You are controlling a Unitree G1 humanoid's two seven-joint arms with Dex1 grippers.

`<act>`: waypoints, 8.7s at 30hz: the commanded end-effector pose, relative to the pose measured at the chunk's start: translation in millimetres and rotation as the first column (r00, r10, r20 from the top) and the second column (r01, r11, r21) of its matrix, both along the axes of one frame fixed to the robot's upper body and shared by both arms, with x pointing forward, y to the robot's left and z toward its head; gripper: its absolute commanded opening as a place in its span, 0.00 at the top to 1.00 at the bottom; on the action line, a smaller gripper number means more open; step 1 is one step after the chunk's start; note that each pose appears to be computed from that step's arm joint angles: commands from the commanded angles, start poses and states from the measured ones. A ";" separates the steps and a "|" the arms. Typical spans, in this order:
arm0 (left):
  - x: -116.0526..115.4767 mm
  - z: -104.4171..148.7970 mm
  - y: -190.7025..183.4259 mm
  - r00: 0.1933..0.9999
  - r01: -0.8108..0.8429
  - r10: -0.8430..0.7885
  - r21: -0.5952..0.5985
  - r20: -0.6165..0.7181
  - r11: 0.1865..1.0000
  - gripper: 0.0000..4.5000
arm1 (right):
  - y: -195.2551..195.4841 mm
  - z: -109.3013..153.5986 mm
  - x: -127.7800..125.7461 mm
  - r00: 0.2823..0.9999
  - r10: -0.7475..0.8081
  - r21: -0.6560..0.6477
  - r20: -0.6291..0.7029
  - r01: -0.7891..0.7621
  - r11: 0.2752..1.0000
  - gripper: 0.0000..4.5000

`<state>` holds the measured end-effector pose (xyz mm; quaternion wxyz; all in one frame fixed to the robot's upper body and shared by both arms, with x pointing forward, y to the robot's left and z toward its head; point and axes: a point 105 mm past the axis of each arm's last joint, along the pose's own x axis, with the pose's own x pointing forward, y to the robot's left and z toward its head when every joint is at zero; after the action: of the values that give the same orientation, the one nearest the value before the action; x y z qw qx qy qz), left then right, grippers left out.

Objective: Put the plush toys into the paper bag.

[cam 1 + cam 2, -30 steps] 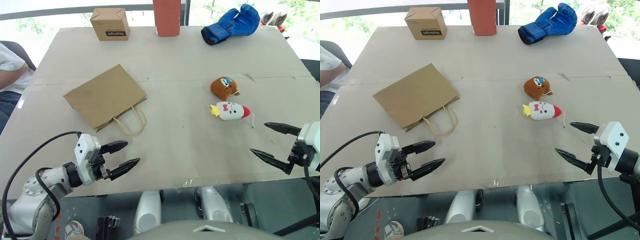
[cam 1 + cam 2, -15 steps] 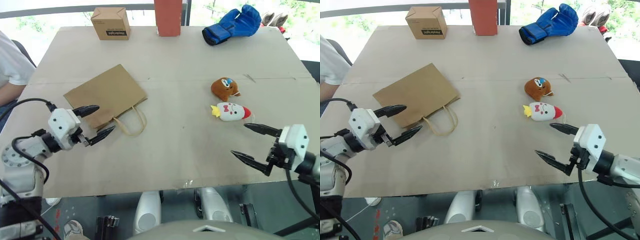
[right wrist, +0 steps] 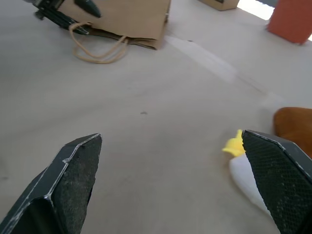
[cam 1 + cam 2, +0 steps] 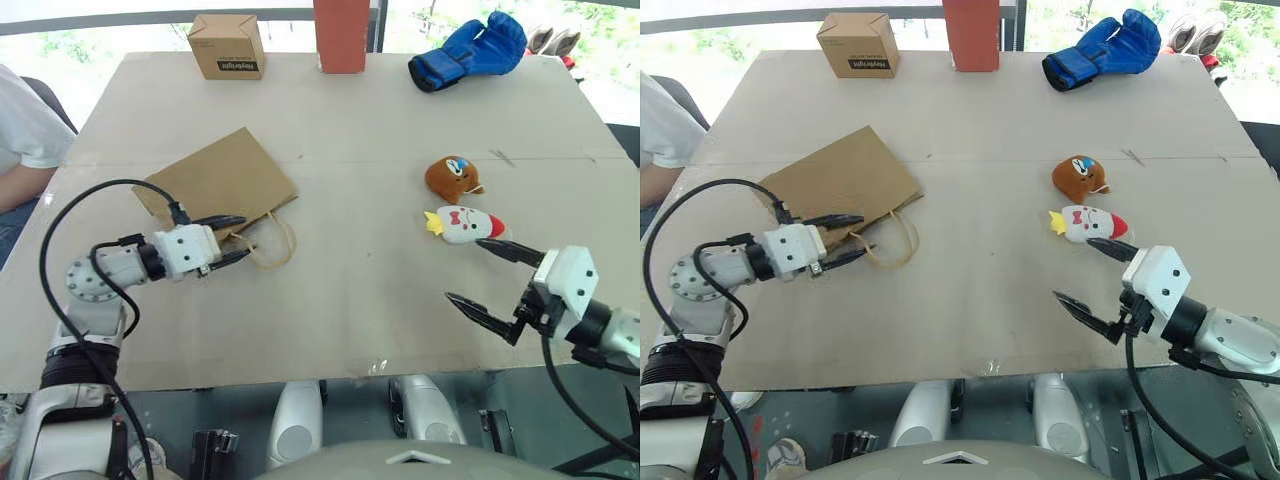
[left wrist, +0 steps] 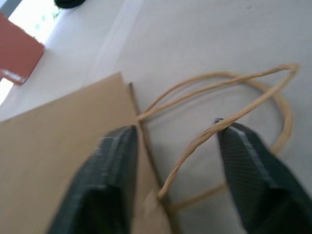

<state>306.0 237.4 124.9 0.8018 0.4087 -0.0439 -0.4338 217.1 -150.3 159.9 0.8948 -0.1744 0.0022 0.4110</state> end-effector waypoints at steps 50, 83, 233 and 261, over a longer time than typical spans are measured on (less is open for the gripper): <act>40.7 150.4 -73.3 0.981 -0.105 0.193 -0.735 0.035 0.670 1.00 | 209.0 -67.7 153.5 0.994 -0.075 0.122 -0.080 0.085 0.989 0.99; 41.2 120.0 -84.3 0.998 -0.050 0.059 -0.725 -0.013 0.687 1.00 | 39.8 34.2 91.0 0.977 -0.201 -0.011 0.065 0.202 0.979 0.32; 35.9 150.8 -168.1 0.930 0.249 -0.365 -0.666 -0.038 0.703 1.00 | 142.6 4.2 101.7 0.985 0.161 -0.200 0.066 -0.146 0.969 0.99; 18.6 128.6 -103.4 0.975 0.093 -0.214 -0.755 -0.063 0.649 1.00 | 103.7 7.4 95.7 0.997 0.059 0.056 -0.050 -0.056 0.997 0.18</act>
<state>325.7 130.7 235.0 0.8671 0.0055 -0.1592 -0.4719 322.3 -37.3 148.5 0.8744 -0.1649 0.0235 0.4556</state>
